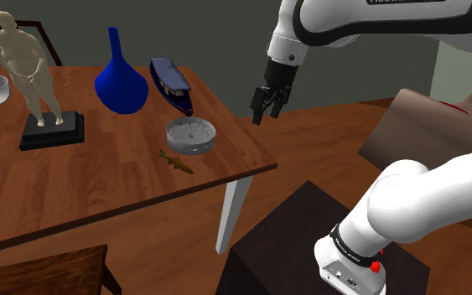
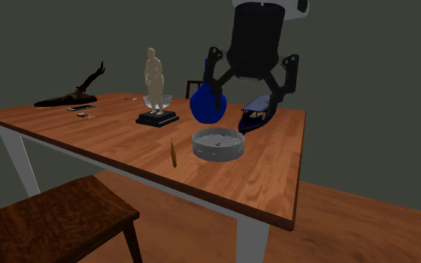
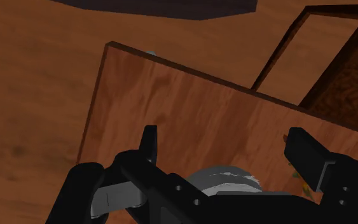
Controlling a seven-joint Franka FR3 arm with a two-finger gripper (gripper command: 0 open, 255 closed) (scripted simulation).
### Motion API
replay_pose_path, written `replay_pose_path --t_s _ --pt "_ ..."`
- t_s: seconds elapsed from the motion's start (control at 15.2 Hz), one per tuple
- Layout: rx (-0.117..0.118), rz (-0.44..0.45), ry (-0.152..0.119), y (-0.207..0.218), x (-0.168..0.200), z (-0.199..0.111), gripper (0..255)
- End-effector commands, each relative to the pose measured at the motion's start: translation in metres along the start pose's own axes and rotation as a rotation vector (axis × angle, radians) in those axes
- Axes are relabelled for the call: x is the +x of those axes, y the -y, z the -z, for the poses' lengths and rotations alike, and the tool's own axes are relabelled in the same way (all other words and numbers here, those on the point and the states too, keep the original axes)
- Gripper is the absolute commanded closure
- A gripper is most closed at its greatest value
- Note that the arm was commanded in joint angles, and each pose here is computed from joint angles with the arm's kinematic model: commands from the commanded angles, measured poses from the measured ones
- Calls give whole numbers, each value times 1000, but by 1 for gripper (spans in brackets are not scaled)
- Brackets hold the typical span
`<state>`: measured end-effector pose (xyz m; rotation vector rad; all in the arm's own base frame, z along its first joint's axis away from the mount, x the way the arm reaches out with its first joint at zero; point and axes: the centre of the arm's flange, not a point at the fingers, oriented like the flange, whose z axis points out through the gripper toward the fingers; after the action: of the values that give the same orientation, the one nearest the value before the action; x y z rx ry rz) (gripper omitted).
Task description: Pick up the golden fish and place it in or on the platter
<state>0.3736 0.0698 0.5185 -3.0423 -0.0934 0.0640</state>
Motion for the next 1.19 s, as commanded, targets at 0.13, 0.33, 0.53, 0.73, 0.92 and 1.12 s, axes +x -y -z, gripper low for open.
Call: replay_pose_path --t_s 0.13,0.33,0.53,0.73,0.92,1.12 --pt "8 59 -1 28 38 -27 0" --pt "13 102 0 50 64 -47 0" --pt "19 146 0 72 89 -67 0" --pt "24 189 0 96 113 -87 0" --pt "30 233 1 121 136 -106 0" --pt "35 276 1 147 158 -126 0"
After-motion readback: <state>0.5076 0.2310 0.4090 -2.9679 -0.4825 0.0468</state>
